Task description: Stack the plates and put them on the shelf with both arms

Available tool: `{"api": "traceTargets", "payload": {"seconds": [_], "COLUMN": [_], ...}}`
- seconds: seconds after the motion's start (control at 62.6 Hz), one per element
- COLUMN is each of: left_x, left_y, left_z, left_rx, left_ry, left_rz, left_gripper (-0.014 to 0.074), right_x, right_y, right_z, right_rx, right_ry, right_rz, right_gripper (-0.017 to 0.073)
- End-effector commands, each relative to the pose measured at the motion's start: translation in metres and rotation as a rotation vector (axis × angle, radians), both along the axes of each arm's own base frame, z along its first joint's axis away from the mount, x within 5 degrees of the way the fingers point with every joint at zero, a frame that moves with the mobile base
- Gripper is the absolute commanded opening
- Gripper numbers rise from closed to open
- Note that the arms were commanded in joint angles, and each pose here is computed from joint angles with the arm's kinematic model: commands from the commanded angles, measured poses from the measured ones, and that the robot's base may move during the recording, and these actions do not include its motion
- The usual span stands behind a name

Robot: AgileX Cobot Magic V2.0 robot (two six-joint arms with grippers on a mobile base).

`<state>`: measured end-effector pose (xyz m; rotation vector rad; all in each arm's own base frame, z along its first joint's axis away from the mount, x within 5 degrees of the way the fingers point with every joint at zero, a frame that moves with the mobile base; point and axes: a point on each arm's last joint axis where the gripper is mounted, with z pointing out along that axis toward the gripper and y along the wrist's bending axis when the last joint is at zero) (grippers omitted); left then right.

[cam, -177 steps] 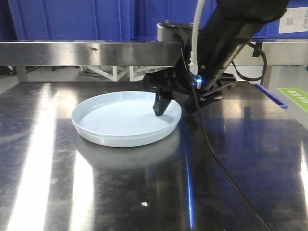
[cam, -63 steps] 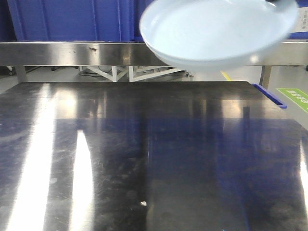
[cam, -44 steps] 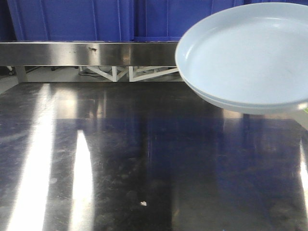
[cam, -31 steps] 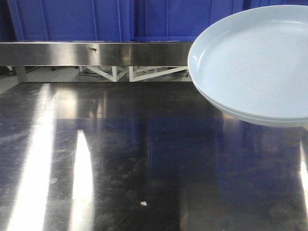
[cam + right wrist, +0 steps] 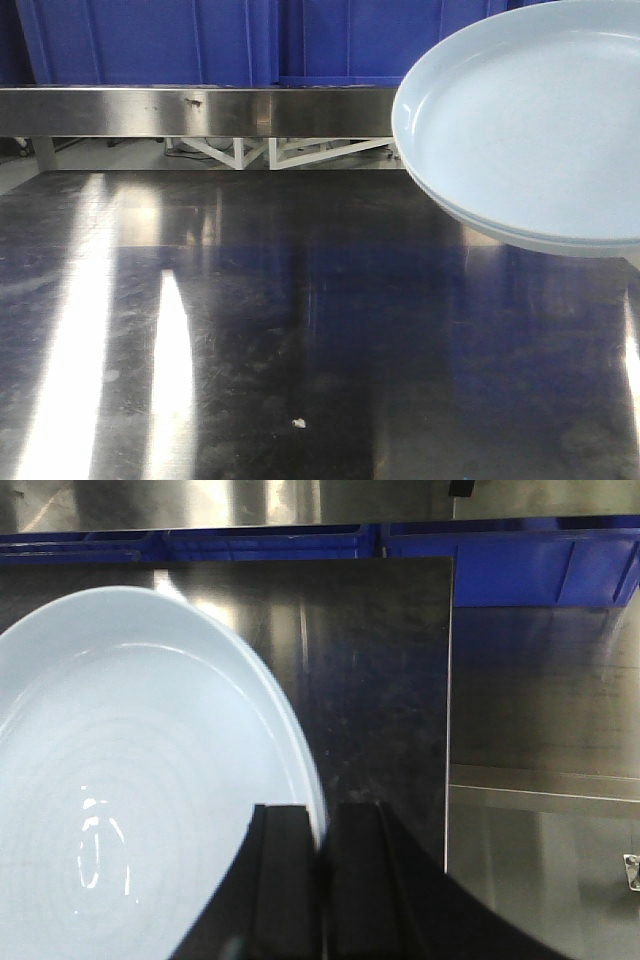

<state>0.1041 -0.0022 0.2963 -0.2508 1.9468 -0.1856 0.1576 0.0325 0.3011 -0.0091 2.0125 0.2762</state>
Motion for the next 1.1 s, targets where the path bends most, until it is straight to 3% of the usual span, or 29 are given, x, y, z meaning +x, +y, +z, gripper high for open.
{"api": "traceTargets", "payload": {"seconds": [0.0,1.086], "left_x": [0.0023,0.0023], "left_y": [-0.0005,-0.0005], "left_z": [0.0155,0.0155], "left_rx": [-0.007,-0.009], "left_ry": [-0.098,-0.098], "left_rz": [-0.003,-0.004], "left_gripper": [0.0101,0.0101], "right_x": [0.0023,0.0029], "right_y": [-0.0014,-0.0012], "right_z": [0.0205,0.0199], "right_rx": [0.025,0.024], "right_ry": [-0.140,-0.136], "right_rz": [-0.015,-0.015], "right_gripper": [0.0055,0.0055]}}
